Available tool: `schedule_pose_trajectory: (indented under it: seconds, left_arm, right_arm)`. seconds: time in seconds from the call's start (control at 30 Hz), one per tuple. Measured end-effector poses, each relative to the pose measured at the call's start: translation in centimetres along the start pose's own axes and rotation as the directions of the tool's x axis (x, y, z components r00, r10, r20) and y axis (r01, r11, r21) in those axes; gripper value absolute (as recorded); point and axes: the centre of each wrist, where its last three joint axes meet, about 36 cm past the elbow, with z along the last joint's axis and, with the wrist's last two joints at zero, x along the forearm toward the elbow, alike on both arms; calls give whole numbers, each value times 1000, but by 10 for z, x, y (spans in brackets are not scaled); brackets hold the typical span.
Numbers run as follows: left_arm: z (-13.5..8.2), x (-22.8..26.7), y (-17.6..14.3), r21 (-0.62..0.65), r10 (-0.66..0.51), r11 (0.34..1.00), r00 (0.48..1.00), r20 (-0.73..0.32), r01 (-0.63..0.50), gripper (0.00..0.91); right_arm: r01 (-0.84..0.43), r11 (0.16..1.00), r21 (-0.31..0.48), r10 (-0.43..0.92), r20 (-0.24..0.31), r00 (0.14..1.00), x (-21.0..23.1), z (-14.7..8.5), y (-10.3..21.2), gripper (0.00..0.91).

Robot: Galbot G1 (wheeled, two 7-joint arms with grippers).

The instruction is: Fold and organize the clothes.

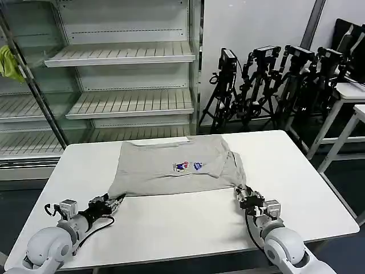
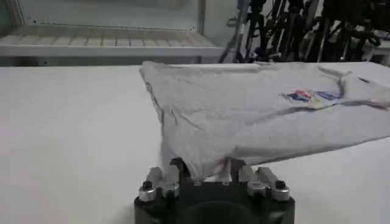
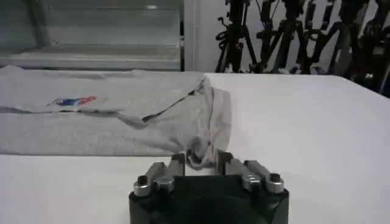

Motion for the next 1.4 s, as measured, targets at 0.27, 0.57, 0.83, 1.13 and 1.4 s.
schedule_pose_trajectory:
  seconds: [0.27,0.57,0.83,1.13,1.4]
  left_arm:
    - [3,0,1,-7,5,1000,1000,0,-5,50]
    - [4,3,0,-17,7,1000,1000,2,-7,50]
    - [4,11,-2,-27,10,1000,1000,-5,-10,50]
    - [6,33,-8,-38,15,999,999,-42,-16,50]
    - [1,67,-18,-59,28,998,998,-60,-32,50]
  right_arm:
    - [2,1000,7,-2,0,1000,1,2,-1,0]
    - [3,1000,13,-3,-3,1000,6,2,-5,0]
    - [3,1000,27,-2,-18,1000,20,-2,-10,0]
    - [8,998,57,-5,-46,999,56,-13,-19,0]
    - [8,997,71,-3,-75,997,97,-24,-27,0]
